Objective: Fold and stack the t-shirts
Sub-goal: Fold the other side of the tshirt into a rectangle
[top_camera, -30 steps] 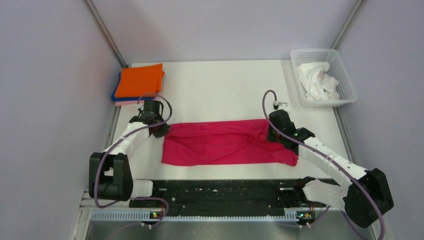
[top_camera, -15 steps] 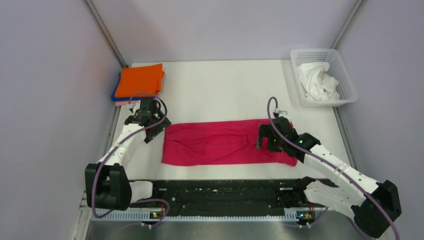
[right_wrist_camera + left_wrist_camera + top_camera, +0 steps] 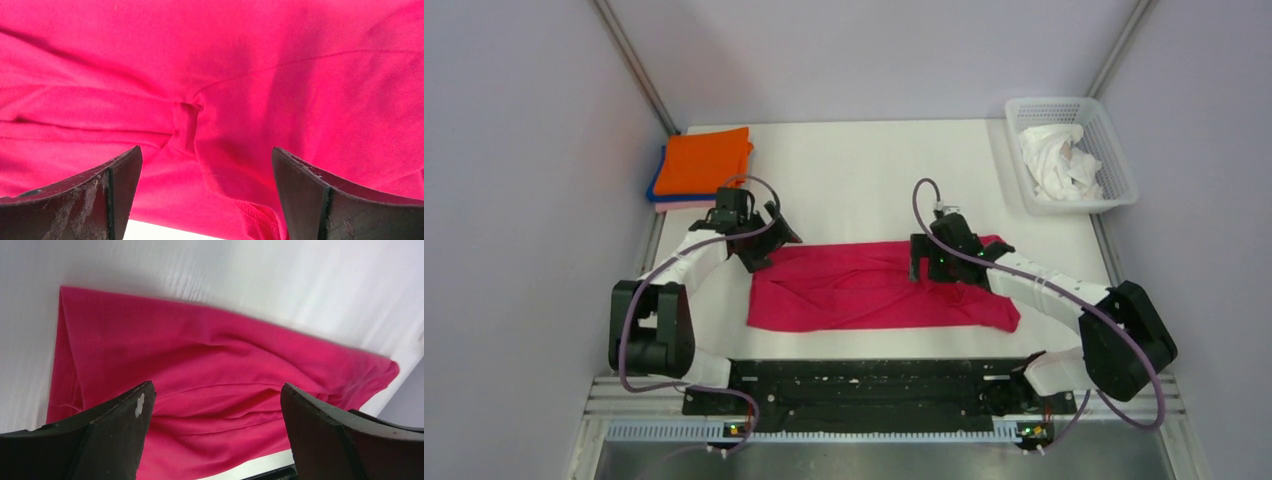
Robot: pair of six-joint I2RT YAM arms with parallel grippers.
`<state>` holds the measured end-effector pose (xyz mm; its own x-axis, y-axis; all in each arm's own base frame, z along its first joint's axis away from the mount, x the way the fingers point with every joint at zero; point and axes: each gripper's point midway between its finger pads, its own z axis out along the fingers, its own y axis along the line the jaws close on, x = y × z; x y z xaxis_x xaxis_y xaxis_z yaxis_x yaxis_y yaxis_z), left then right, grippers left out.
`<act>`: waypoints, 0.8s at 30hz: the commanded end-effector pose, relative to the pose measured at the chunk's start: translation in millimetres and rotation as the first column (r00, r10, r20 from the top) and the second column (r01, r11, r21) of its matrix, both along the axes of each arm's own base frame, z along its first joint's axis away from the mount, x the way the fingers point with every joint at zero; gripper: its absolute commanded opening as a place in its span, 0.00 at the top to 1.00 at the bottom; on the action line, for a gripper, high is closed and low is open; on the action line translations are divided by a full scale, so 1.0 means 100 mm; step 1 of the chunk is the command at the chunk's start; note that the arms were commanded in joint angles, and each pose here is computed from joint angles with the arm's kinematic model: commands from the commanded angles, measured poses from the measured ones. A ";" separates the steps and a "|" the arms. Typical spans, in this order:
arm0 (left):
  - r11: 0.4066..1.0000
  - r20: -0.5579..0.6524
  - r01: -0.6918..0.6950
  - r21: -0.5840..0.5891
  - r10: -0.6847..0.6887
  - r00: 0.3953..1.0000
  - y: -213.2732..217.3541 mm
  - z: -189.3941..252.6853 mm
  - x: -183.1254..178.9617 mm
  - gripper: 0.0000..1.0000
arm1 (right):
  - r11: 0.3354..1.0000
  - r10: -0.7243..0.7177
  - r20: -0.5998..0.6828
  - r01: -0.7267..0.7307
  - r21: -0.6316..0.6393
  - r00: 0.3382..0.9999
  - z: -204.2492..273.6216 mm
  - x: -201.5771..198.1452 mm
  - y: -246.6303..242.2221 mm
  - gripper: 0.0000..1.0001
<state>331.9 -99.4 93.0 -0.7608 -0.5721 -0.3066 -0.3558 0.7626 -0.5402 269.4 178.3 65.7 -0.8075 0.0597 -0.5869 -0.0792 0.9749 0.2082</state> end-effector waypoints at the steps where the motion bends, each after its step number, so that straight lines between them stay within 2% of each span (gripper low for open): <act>1: 0.999 -0.012 0.043 -0.019 -0.043 0.999 -0.05 -0.16 -0.07 0.01 | 0.993 0.092 -0.047 -0.089 0.073 0.995 0.00 -0.20 0.18 0.01; 4: 0.999 -0.024 0.037 -0.003 -0.037 0.999 -0.01 -0.23 -0.11 0.01 | 0.983 0.158 -0.128 -0.143 0.119 0.979 -0.05 -0.61 0.28 0.01; 7: 0.999 -0.030 0.032 0.017 -0.032 0.999 0.04 -0.24 -0.10 0.01 | 0.946 0.277 -0.219 -0.225 0.236 0.935 0.03 -1.10 0.48 0.01; 11: 0.999 -0.022 0.028 0.041 -0.027 0.999 0.08 -0.18 -0.07 0.01 | 0.877 0.411 -0.214 -0.321 0.358 0.886 0.32 -1.43 0.71 0.01; 16: 0.999 0.021 0.043 0.024 -0.043 0.999 0.04 -0.03 -0.02 0.01 | 0.938 0.277 -0.045 -0.260 0.228 0.960 0.58 -1.02 0.54 0.01; 19: 0.998 0.041 0.066 -0.003 -0.066 0.997 -0.02 0.04 0.00 0.01 | 0.979 0.148 0.038 -0.152 0.139 0.988 0.61 -0.67 0.38 0.01; 24: 0.993 0.053 0.103 -0.059 -0.100 0.994 -0.14 0.09 -0.01 0.01 | 0.996 0.036 -0.046 -0.032 0.081 0.998 0.27 -0.34 0.17 0.01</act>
